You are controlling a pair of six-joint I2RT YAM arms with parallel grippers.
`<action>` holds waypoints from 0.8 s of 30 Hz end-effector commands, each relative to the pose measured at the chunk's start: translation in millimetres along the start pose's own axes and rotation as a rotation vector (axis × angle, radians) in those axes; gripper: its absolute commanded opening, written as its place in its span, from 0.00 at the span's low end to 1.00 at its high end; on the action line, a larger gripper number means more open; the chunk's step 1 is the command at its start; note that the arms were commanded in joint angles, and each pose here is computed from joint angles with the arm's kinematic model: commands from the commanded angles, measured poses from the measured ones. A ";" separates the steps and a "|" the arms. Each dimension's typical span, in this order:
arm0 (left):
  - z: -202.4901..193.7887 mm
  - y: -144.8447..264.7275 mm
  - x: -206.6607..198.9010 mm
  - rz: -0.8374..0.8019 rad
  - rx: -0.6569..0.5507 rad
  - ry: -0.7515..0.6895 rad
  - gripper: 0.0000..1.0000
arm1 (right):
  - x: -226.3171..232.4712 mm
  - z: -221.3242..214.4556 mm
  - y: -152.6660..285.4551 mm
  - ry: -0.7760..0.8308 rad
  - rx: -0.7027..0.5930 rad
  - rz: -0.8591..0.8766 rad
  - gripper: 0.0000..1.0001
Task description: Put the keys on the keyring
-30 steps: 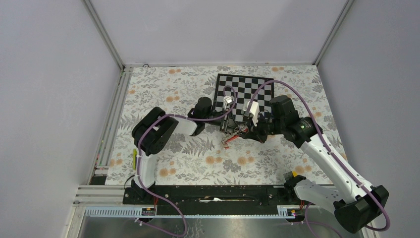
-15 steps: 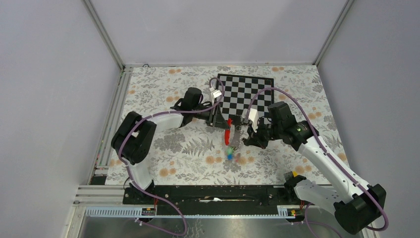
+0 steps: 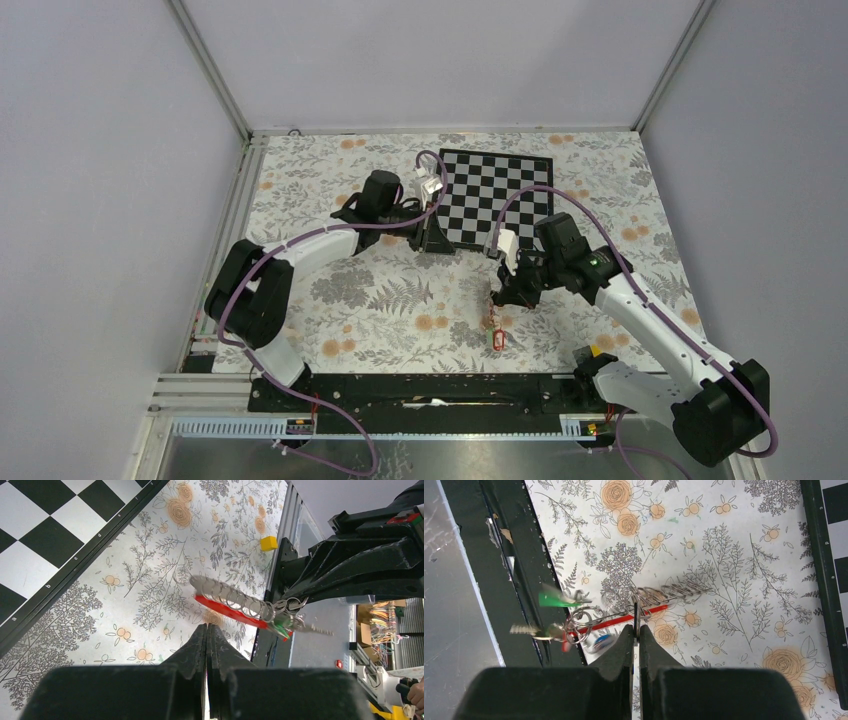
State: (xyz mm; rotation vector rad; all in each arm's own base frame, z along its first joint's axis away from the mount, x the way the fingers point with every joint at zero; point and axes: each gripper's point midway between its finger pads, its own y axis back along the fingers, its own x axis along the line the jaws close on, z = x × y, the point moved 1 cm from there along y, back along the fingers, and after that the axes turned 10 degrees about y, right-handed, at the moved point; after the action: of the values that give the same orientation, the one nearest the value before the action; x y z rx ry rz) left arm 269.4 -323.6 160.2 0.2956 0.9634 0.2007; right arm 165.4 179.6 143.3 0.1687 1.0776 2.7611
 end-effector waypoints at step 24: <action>-13.5 -36.6 8.5 -0.241 0.035 0.302 0.73 | -18.0 85.1 29.2 0.054 -0.199 -0.035 0.00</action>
State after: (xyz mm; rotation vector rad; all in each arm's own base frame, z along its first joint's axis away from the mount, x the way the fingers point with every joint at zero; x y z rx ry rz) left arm 261.1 -338.3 107.2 0.2382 1.2863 0.1241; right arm 186.8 200.8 201.8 0.0939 0.9026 2.7990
